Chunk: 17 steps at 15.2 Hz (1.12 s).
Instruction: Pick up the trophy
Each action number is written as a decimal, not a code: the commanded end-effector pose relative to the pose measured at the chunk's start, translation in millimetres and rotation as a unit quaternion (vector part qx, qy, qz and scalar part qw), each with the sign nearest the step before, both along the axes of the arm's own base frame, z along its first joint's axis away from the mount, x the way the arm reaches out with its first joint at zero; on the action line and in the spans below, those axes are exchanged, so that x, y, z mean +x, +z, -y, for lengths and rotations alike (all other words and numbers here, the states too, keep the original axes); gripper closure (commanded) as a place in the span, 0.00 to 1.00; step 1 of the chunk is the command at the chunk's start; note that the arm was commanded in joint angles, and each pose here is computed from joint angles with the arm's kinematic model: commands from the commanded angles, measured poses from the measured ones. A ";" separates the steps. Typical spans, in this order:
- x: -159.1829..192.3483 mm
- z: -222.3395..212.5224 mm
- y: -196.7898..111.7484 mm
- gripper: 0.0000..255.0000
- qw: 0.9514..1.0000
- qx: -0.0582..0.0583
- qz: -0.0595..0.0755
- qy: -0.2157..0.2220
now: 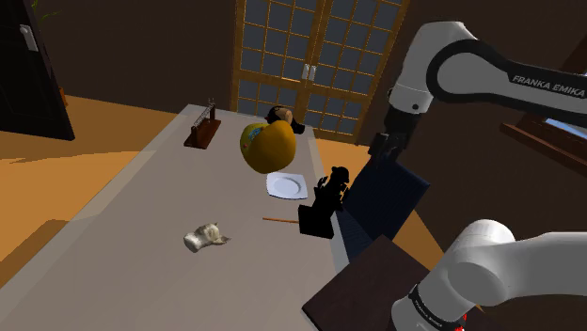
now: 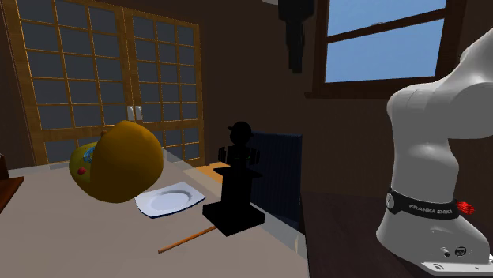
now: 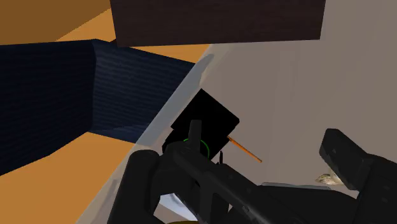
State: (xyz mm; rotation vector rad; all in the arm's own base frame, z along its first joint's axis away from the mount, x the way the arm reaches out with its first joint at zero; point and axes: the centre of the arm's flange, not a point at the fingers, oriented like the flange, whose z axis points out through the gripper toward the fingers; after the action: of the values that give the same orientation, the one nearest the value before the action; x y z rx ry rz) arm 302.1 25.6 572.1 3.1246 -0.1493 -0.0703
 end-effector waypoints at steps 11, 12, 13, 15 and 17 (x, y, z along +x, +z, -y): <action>132.0 38.4 -66.7 0.00 0.981 -0.028 -0.076 -0.174; 143.7 44.9 -74.3 0.00 0.977 -0.031 -0.083 -0.192; 155.0 51.8 -82.0 0.00 0.973 -0.034 -0.090 -0.209; 176.5 67.0 -97.8 0.00 0.964 -0.039 -0.105 -0.243; 196.4 83.9 -114.1 0.00 0.953 -0.044 -0.120 -0.276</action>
State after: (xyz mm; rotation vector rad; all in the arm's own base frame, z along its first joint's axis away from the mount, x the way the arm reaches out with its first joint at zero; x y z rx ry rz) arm 489.3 -47.4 465.5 2.8751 -0.9273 -0.4059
